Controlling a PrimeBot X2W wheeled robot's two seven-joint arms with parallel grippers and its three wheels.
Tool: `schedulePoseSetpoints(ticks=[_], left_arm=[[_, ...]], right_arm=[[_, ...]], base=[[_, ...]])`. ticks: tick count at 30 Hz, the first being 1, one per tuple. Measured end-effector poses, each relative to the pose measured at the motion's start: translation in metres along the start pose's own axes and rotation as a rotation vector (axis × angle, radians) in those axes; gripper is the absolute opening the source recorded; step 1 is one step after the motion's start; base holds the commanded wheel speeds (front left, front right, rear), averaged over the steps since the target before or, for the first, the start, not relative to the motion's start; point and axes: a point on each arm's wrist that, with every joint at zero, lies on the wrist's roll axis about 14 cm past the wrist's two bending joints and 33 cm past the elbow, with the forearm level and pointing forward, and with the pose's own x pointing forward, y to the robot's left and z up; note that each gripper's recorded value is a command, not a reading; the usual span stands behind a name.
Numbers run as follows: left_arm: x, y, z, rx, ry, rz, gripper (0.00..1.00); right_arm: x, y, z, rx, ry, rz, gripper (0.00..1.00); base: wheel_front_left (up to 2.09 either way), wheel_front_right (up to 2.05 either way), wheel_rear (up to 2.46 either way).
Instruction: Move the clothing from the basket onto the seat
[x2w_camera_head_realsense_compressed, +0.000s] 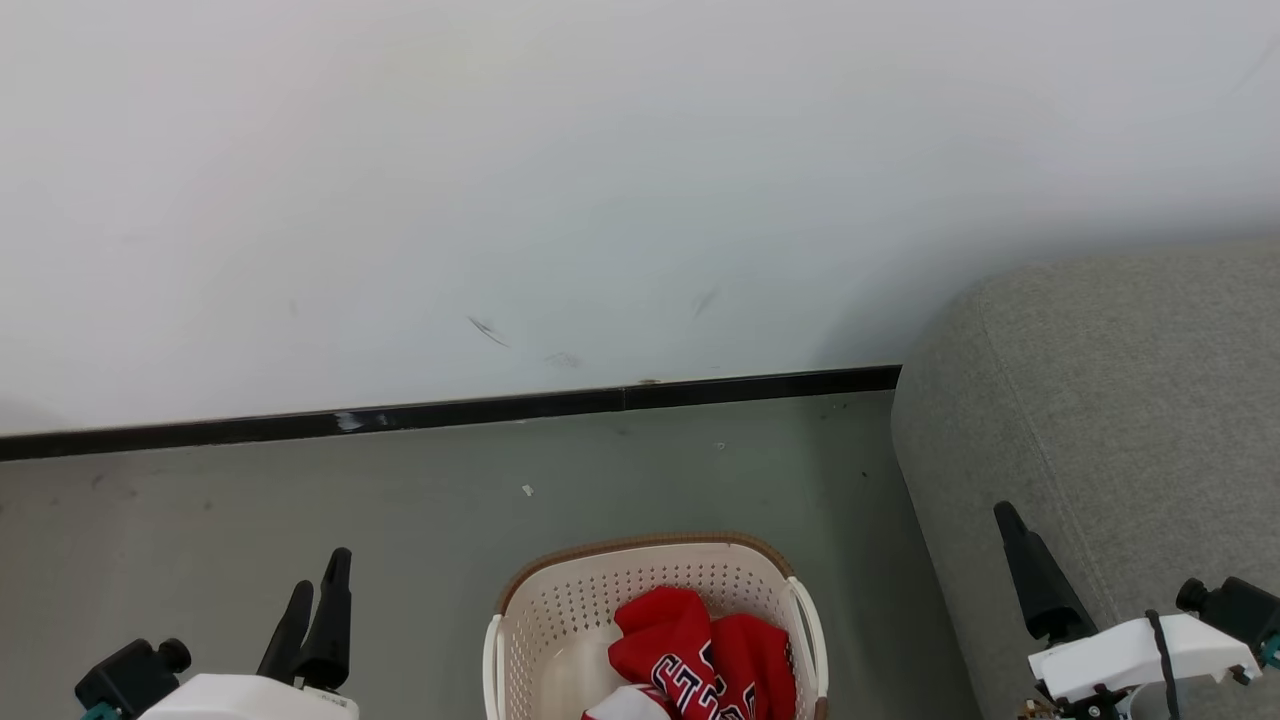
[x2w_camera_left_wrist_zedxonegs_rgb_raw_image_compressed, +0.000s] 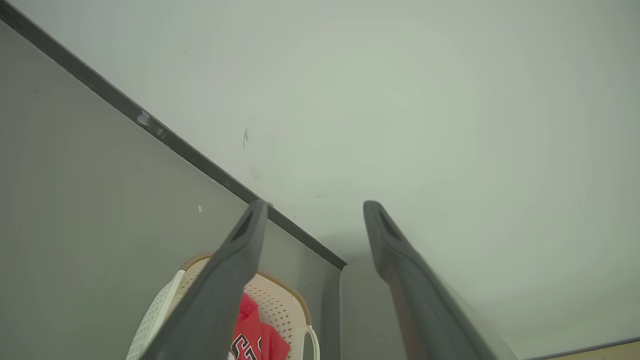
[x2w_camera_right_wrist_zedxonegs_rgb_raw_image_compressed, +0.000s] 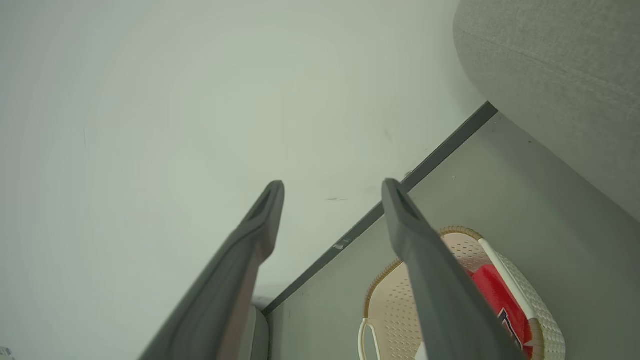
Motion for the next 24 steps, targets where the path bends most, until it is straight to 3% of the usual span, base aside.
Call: schedulePoseSetpoints(ticks=[10,24], left_arm=[[-0.002,-0.012,0.000,0.275,-0.002,-0.032,1.00],[-0.005,-0.027,0.000,0.510,-0.048,-0.062,1.00]], right_arm=[[-0.003,0.010,-0.002,-0.188,0.001,0.040,1.00],[-0.005,0.025,0.004,-0.397,-0.039,0.096,1.00]], base=[[0.00,0.00,0.00],[0.00,0.00,0.00]])
